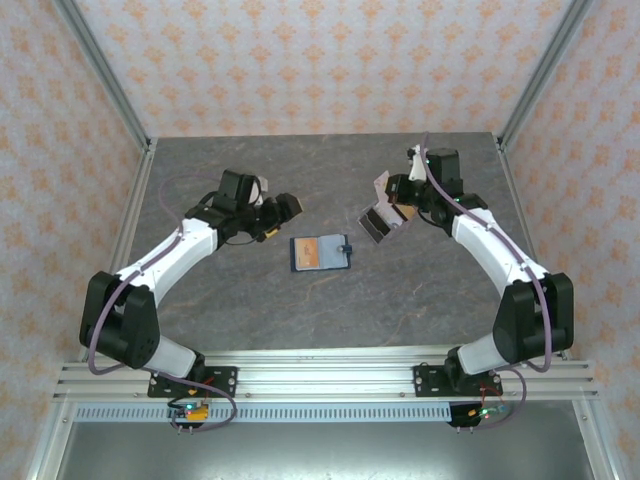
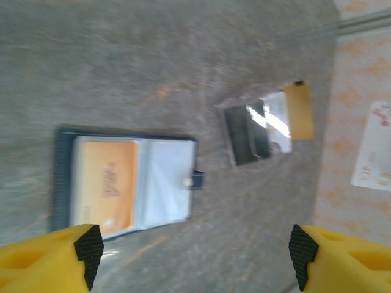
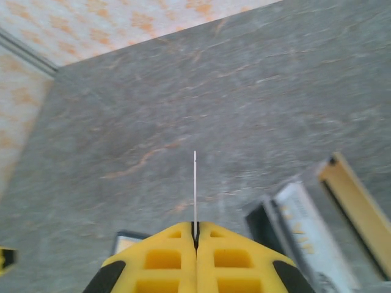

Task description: Take the credit cards out of the card holder

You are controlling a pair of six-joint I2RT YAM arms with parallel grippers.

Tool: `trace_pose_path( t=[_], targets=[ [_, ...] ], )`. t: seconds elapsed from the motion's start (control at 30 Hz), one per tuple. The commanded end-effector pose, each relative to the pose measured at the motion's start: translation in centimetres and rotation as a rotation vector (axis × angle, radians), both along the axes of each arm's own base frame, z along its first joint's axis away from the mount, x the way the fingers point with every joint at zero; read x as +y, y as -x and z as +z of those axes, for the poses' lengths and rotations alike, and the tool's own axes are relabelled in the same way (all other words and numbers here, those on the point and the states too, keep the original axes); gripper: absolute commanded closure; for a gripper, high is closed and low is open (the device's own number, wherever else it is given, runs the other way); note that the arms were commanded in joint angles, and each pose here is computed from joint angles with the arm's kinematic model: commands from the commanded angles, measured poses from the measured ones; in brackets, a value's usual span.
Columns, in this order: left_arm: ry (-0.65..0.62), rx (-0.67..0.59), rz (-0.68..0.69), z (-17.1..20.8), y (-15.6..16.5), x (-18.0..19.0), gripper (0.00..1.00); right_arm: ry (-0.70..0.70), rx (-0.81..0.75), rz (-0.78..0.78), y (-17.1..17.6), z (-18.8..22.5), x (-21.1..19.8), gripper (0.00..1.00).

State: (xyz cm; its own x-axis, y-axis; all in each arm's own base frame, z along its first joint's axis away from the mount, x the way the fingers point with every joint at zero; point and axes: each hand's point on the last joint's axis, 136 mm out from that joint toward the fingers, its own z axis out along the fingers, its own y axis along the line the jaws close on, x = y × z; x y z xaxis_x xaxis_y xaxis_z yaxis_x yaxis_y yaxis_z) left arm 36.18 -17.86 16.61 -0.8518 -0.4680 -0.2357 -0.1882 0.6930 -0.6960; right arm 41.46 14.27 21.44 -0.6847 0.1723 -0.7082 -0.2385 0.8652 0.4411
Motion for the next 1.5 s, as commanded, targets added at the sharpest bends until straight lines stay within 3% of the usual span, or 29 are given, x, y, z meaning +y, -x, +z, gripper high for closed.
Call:
trace_pose_path(
  t=[0.0,0.2,0.43,0.93,1.07,1.2,1.47],
  targets=[
    [-0.157,-0.018,0.038,0.2,0.6,3.2,0.12,0.143,-0.038,0.023,-0.5,-1.6,-2.0,1.00],
    [-0.213,-0.004,0.065,-0.6,1.0,5.0,0.03,0.273,-0.042,0.119,-1.3,-3.8,-2.1,1.00],
    [-0.232,0.002,0.044,-0.9,1.1,5.1,0.01,0.391,-0.058,0.269,-1.8,-6.6,-1.6,1.00],
    [-0.213,0.039,0.036,-1.9,1.0,4.6,0.00,0.425,-0.020,0.303,-3.0,-9.3,-1.5,0.99],
    [-0.208,0.045,0.031,-2.0,1.0,4.5,0.00,0.408,0.020,0.313,-3.0,-9.8,-1.2,0.91],
    [-0.211,0.044,0.028,-2.0,1.0,4.5,0.00,0.391,0.041,0.290,-2.9,-9.1,-1.3,0.73],
    [-0.222,0.048,0.042,-2.1,1.0,4.8,0.00,0.297,-0.010,0.125,-2.2,-3.4,-1.9,0.59]
  ],
)
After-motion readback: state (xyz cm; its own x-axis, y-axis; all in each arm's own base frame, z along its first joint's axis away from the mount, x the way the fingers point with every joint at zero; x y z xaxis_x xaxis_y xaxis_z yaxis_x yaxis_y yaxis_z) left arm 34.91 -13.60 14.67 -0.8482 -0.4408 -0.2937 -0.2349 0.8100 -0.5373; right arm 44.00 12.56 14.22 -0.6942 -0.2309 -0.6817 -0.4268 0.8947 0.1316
